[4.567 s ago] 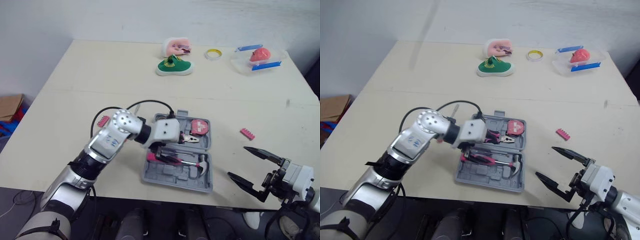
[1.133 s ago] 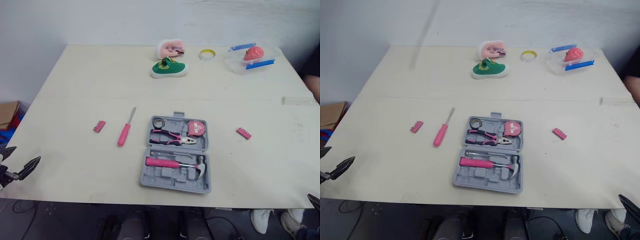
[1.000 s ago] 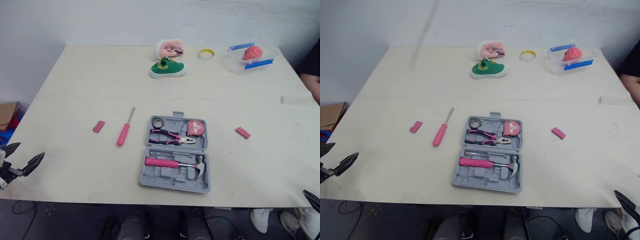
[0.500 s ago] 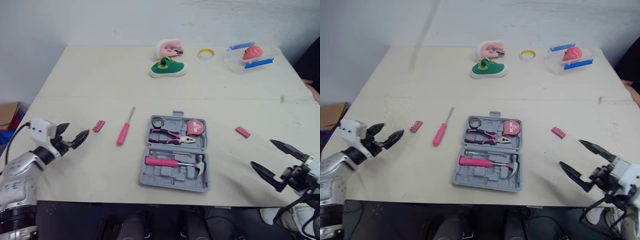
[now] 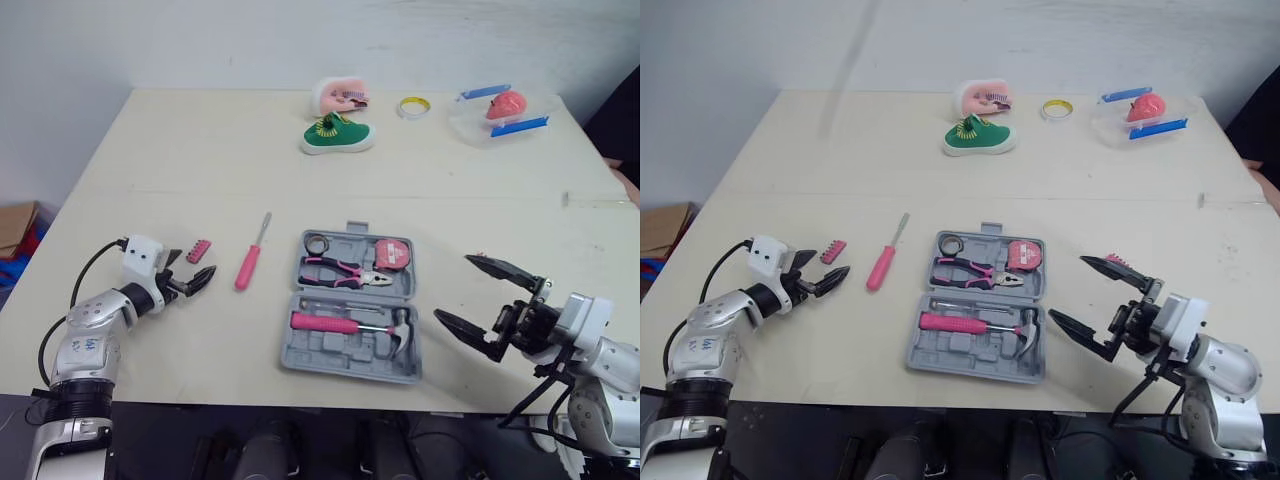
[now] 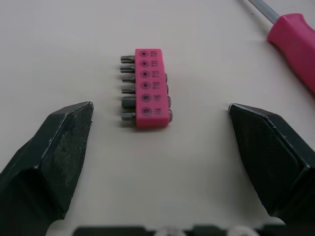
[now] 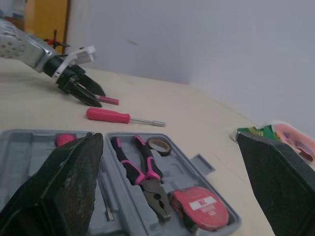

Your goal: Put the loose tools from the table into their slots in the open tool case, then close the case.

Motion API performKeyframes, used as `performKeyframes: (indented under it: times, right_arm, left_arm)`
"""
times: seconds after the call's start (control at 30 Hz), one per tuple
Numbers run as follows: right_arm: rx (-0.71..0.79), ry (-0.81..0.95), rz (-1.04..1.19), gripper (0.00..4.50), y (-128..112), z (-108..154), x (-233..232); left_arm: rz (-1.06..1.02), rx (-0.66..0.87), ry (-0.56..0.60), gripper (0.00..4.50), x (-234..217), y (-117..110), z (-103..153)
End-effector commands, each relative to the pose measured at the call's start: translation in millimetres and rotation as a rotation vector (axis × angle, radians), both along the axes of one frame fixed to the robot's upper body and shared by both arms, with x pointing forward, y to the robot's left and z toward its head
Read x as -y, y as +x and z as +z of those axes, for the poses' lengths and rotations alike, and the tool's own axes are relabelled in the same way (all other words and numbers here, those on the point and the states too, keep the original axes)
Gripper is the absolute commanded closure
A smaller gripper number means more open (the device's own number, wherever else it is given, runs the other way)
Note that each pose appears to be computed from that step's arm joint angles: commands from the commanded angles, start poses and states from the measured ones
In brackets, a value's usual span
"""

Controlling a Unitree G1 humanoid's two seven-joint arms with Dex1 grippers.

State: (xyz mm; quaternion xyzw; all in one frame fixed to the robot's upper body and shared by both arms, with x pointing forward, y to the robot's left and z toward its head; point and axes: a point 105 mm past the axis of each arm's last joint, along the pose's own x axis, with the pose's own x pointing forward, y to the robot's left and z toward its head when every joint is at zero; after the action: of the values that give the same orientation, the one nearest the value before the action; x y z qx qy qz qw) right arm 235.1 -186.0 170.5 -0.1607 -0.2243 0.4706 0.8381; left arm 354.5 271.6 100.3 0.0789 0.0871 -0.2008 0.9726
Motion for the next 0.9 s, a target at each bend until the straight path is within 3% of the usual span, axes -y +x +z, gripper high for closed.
performKeyframes:
  times: [0.03, 0.23, 0.33, 0.53, 0.57, 0.7, 0.8, 0.9]
  right_arm:
    - [0.025, -0.007, 0.003, 0.0, -3.2, 5.5, -2.1]
    - [0.019, -0.014, -0.003, 0.0, -2.7, 4.7, -1.5]
    - [0.017, -0.02, -0.011, 0.0, -2.7, 5.5, -1.3]
    - [0.017, -0.025, -0.029, 0.0, -2.7, 9.2, -1.4]
    - [0.019, -0.025, -0.033, 0.0, -2.6, 10.5, -1.6]
    - [0.021, -0.026, -0.041, 0.0, -2.5, 14.3, -3.0]
    - [0.02, -0.032, -0.051, 0.0, -2.3, 15.3, -2.1]
    - [0.017, -0.042, -0.056, 0.0, -2.9, 15.5, -1.1]
  left_arm:
    - [0.046, -0.027, 0.017, 0.03, -9.5, 4.1, -7.0]
    - [0.051, -0.036, 0.006, 0.03, -10.5, 11.1, -10.2]
    - [0.021, -0.072, -0.021, 0.84, -2.4, 11.9, -16.6]
    - [-0.01, -0.114, -0.018, 3.63, 2.1, 9.2, -25.0]
    - [-0.01, -0.116, -0.02, 3.79, 1.9, 8.6, -25.5]
    - [0.003, -0.064, -0.03, 3.79, -1.2, 9.3, -16.8]
    - [-0.116, 0.186, -0.076, 3.79, 15.2, 8.8, 37.2]
    - [-0.281, 0.319, -0.051, 3.79, 34.7, -4.7, 73.9]
